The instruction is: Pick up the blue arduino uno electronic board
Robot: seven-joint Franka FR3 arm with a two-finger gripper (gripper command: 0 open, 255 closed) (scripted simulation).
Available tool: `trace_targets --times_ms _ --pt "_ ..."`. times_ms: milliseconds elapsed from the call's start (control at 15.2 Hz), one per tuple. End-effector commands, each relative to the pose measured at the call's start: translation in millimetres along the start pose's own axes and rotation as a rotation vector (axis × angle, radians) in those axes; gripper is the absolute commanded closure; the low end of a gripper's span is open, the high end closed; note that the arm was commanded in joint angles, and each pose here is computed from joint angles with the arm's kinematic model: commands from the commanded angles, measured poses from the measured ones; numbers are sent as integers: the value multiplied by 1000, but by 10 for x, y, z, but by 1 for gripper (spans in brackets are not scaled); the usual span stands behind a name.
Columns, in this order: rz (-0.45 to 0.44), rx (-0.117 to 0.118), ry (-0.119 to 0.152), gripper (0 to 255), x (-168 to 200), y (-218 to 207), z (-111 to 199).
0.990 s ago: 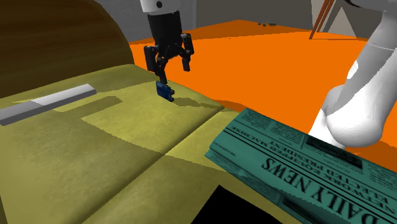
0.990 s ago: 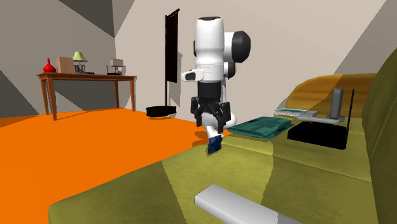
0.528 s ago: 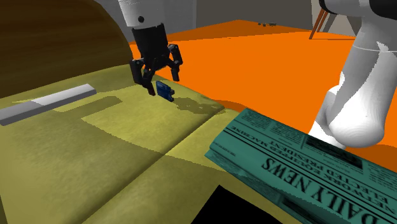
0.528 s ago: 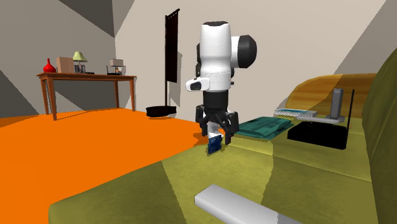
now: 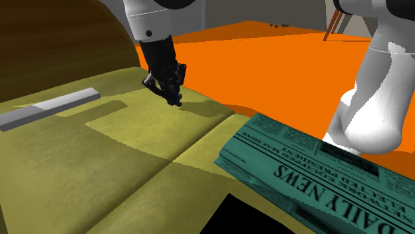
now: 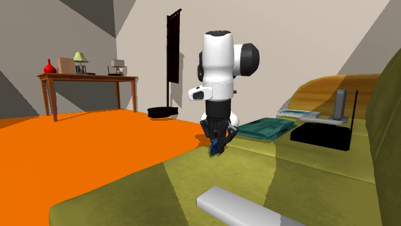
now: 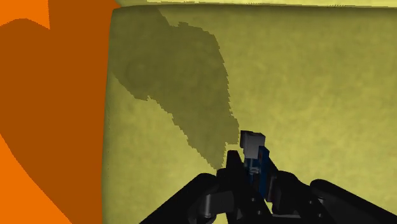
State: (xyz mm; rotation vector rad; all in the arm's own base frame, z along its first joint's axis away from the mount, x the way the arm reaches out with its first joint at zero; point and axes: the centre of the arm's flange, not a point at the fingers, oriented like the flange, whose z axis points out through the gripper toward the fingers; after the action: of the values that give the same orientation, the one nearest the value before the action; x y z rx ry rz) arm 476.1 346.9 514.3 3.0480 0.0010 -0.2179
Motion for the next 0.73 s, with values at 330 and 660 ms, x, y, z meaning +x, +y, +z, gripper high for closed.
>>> trace_targets --times_ms 330,660 --pt "1 -1 -1 255 5 8 9" --pt "1 -1 -1 255 -25 29 -203"
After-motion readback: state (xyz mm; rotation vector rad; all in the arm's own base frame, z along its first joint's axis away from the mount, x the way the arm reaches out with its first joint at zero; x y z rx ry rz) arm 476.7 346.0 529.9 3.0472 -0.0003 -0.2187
